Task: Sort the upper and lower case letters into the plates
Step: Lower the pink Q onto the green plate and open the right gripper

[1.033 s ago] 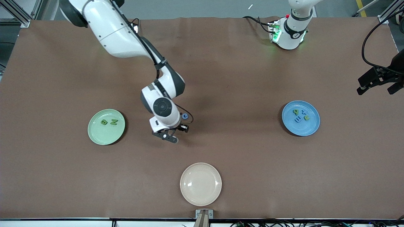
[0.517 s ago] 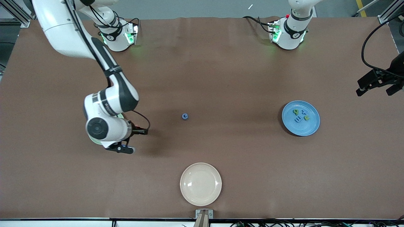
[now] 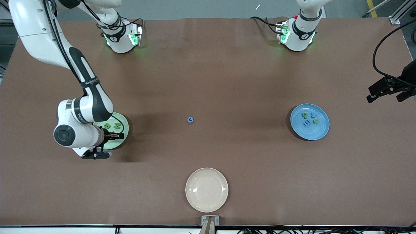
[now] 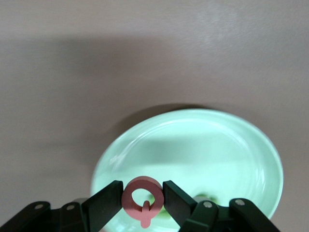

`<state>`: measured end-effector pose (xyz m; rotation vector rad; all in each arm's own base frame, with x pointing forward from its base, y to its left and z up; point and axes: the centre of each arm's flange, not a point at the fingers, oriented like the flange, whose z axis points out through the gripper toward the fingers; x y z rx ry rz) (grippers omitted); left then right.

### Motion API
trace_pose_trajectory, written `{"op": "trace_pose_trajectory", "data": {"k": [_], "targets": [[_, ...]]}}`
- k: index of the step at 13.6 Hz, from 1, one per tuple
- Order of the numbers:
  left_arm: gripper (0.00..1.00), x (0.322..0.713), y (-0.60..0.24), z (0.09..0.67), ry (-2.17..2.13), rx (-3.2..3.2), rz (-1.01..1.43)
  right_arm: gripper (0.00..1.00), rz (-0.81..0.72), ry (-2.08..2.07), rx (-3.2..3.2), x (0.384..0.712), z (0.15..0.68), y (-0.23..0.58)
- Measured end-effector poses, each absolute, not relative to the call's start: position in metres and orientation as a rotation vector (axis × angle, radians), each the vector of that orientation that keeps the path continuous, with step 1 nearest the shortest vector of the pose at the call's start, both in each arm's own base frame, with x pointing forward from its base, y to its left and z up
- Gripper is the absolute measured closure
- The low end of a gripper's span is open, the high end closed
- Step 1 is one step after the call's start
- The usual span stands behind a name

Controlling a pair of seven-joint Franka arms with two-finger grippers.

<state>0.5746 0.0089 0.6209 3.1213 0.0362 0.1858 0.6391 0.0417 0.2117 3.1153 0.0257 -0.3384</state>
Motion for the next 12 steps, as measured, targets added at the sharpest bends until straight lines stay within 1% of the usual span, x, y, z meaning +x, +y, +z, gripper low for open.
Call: {"op": "trace_pose_trajectory", "data": {"k": [3,6,8,11,12], "targets": [[0.0,0.575,0.007,0.623,0.035,3.125,0.194,0.57,-0.313,0.045,3.135,0.623,0.185,0.011],[0.0,0.575,-0.003,0.627,0.01,3.126,0.205,0.57,-0.313,0.059,3.139,0.614,0.175,0.011],[0.0,0.575,-0.005,0.629,0.003,3.125,0.211,0.41,-0.304,0.064,3.14,0.615,0.181,0.013],[0.0,0.575,-0.003,0.629,0.008,3.125,0.213,0.1,-0.362,0.069,3.12,0.616,0.212,0.026],[0.0,0.575,-0.003,0.629,0.009,3.125,0.213,0.01,-0.385,0.057,3.106,0.616,0.229,0.038]]}}
